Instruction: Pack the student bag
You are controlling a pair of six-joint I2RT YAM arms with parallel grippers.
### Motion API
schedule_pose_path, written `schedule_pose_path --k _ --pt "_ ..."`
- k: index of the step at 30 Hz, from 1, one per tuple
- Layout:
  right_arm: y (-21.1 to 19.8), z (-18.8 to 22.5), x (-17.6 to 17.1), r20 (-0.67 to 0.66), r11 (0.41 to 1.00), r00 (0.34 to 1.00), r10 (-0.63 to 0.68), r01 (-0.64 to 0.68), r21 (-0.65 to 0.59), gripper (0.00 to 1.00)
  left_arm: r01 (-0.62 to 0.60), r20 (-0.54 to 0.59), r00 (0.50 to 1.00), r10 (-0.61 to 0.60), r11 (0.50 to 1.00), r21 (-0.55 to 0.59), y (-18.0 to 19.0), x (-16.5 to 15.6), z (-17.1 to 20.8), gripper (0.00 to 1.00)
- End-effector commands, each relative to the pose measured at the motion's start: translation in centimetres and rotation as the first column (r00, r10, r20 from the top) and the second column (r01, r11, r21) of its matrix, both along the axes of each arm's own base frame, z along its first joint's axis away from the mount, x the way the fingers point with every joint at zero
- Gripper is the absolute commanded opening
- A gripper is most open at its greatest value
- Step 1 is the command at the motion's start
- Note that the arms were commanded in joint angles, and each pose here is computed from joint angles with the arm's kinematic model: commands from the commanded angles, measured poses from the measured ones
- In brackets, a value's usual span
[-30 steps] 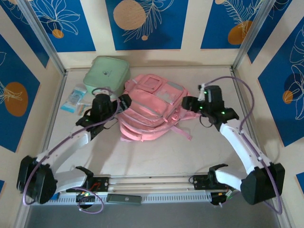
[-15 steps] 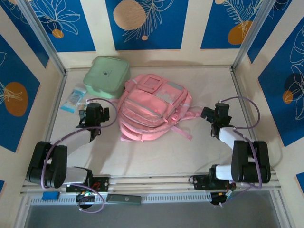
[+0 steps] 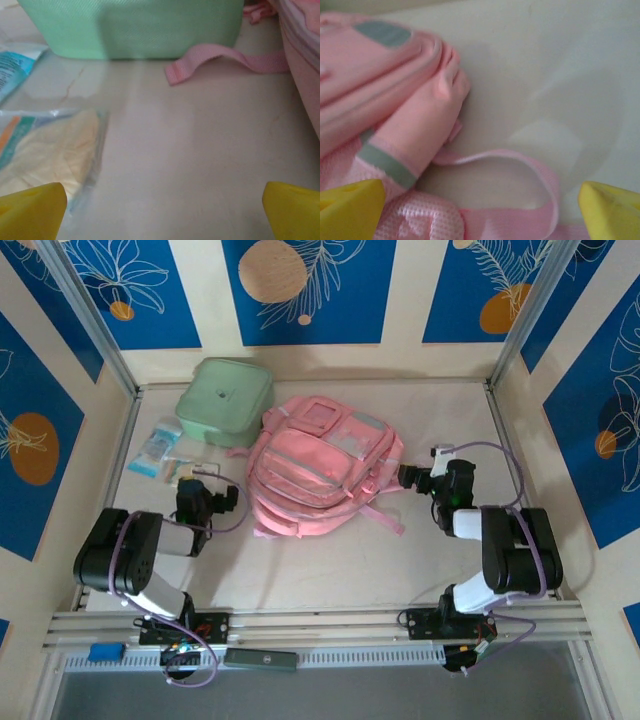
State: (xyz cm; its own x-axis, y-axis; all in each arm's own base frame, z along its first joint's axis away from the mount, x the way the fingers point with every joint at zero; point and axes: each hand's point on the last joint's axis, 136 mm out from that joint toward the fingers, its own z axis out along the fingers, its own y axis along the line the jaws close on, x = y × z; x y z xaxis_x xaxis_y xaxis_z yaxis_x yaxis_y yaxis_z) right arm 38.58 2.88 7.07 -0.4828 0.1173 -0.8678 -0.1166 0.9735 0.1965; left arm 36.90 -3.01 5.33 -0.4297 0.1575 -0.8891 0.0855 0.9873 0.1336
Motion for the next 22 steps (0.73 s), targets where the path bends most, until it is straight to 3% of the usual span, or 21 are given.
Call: schedule_pose_path --k 1,22 --pt "0.3 2.2 1.0 0.09 0.999 0.996 0.027 -0.025 -0.03 0.99 -0.067 0.119 0.99 0.073 0.996 -0.05 1.3 2.8 3.9 0.99" --pt "0.4 2.3 1.0 0.103 0.999 0.994 0.027 -0.023 -0.037 0.99 -0.005 0.115 0.993 0.012 0.998 -0.064 0.7 2.8 3.8 0.99"
